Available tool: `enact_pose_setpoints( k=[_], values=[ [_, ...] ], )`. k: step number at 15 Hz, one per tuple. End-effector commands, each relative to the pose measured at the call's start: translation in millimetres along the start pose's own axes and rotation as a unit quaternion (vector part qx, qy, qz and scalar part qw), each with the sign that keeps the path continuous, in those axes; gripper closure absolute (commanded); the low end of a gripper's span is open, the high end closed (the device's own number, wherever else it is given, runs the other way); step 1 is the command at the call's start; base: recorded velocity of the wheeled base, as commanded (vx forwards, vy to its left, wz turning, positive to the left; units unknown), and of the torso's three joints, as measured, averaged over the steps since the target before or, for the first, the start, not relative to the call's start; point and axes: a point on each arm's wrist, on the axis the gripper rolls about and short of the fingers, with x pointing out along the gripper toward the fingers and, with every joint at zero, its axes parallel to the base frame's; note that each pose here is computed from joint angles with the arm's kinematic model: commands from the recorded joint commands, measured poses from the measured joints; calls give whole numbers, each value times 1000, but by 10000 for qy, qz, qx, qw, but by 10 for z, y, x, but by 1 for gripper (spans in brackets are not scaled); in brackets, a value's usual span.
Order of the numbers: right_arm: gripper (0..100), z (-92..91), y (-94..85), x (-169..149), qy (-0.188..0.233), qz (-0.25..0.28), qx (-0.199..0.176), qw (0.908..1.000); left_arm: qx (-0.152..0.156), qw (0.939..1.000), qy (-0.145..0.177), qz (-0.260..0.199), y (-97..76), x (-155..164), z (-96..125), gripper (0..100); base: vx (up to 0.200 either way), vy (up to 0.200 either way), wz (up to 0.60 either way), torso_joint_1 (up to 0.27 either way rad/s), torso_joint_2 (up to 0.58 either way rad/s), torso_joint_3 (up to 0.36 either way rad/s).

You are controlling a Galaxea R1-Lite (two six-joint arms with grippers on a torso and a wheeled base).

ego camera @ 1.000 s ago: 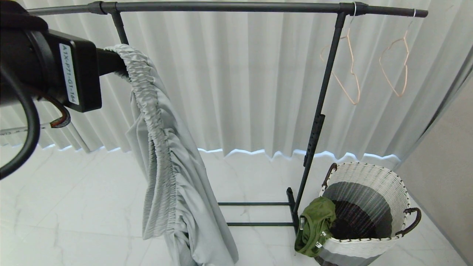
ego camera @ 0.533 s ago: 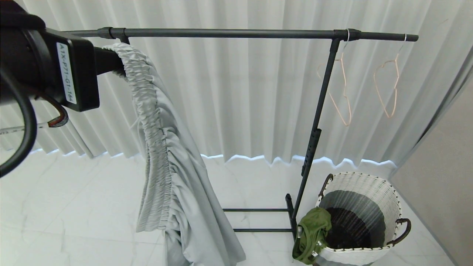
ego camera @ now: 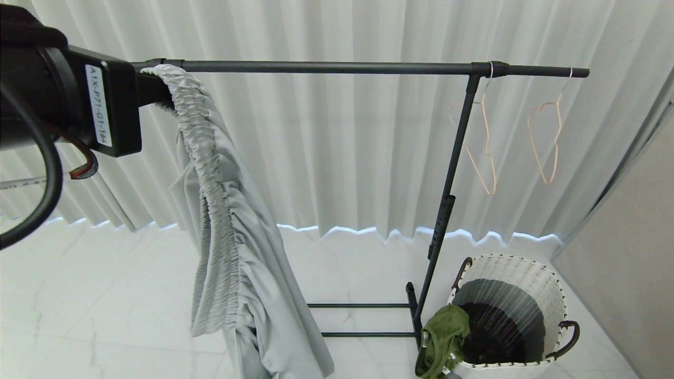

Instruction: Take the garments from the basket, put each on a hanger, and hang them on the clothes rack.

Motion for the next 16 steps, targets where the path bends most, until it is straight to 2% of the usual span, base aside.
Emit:
enact_pose_setpoints(
  k=[1,7,14,16],
  values=[
    [0,-34,18,37,34,52,-23,10000,1,10000,19,23,4,10,-5,100,200,0,0,-2,-12,-7],
    [0,-40,34,128,140,73,-30,9999,12,10000,37,12,-5,26,-9,100,200,0,0,7,2,-2],
    [0,-91,-45,425,598,-208,65,9980,56,9999,125,-7,-45,98,-23,100,200,0,0,0,4,2],
    [0,-134,-123,581,839,-303,166,9959,63,9999,151,-12,-54,111,-33,100,0,0,0,0,0,0]
  ],
)
